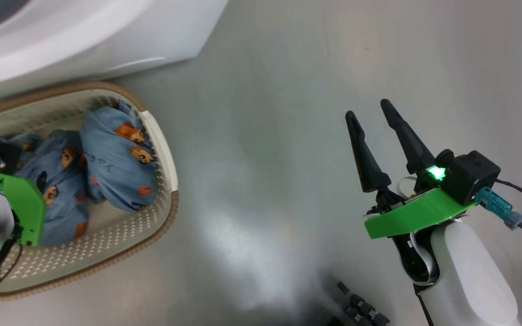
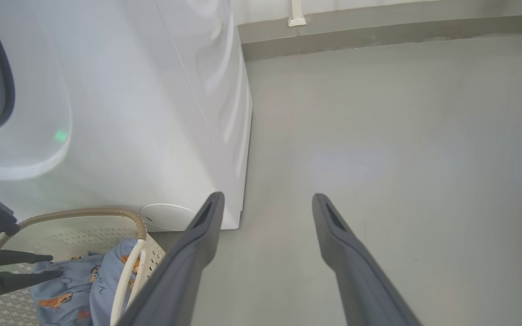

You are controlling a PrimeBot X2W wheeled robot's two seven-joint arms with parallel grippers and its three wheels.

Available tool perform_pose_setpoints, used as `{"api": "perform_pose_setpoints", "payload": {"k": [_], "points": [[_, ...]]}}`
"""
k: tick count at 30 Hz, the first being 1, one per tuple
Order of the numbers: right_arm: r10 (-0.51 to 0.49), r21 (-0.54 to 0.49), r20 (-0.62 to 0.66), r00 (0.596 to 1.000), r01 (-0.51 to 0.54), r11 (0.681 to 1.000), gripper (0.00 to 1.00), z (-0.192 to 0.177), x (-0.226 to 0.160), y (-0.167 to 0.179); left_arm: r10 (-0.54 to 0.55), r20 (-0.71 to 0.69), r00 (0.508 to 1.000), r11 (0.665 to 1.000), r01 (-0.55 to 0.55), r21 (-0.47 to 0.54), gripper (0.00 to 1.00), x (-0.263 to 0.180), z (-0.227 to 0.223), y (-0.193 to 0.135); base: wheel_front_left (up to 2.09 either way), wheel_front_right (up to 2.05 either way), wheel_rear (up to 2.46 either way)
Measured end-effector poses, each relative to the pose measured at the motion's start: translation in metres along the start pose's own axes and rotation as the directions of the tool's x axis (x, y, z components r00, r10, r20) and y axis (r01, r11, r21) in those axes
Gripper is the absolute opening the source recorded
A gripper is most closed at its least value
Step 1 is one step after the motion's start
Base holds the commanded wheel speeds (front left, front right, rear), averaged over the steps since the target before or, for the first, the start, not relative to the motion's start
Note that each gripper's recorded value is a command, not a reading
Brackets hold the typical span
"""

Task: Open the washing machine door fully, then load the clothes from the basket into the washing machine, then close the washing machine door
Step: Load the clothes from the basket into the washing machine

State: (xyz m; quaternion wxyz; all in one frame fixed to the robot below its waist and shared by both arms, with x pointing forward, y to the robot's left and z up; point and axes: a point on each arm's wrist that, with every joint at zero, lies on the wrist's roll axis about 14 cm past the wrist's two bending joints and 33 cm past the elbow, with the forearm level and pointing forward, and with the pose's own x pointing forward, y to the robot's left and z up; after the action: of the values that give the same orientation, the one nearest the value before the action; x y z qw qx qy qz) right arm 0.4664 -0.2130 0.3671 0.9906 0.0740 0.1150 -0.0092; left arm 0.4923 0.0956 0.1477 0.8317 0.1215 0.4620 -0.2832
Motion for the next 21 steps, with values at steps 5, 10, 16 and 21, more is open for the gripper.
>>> {"api": "perform_pose_setpoints", "payload": {"k": [5, 10, 16, 21], "points": [[0.002, -0.008, -0.011, 1.000, -0.002, 1.000, 1.00, -0.005, 0.004, -0.001, -0.030, -0.064, 0.998, 0.999, 0.033, 0.041, 1.00, 0.013, -0.011, -0.005, 0.00, 0.00, 0.00], [0.001, -0.012, -0.034, 0.999, -0.002, 1.000, 1.00, -0.014, 0.004, -0.001, -0.077, -0.149, 0.986, 0.995, 0.086, 0.055, 1.00, 0.023, -0.030, -0.018, 0.00, 0.00, 0.00], [0.002, -0.015, -0.031, 1.000, -0.003, 1.000, 1.00, -0.014, 0.008, -0.002, -0.108, -0.201, 0.974, 0.990, 0.123, 0.062, 1.00, 0.031, -0.043, -0.025, 0.00, 0.00, 0.00], [-0.001, -0.016, -0.036, 0.999, 0.000, 1.000, 1.00, -0.017, 0.008, -0.003, -0.126, -0.226, 0.966, 0.988, 0.142, 0.057, 0.00, 0.034, -0.048, -0.029, 0.00, 0.00, 0.00]]}}
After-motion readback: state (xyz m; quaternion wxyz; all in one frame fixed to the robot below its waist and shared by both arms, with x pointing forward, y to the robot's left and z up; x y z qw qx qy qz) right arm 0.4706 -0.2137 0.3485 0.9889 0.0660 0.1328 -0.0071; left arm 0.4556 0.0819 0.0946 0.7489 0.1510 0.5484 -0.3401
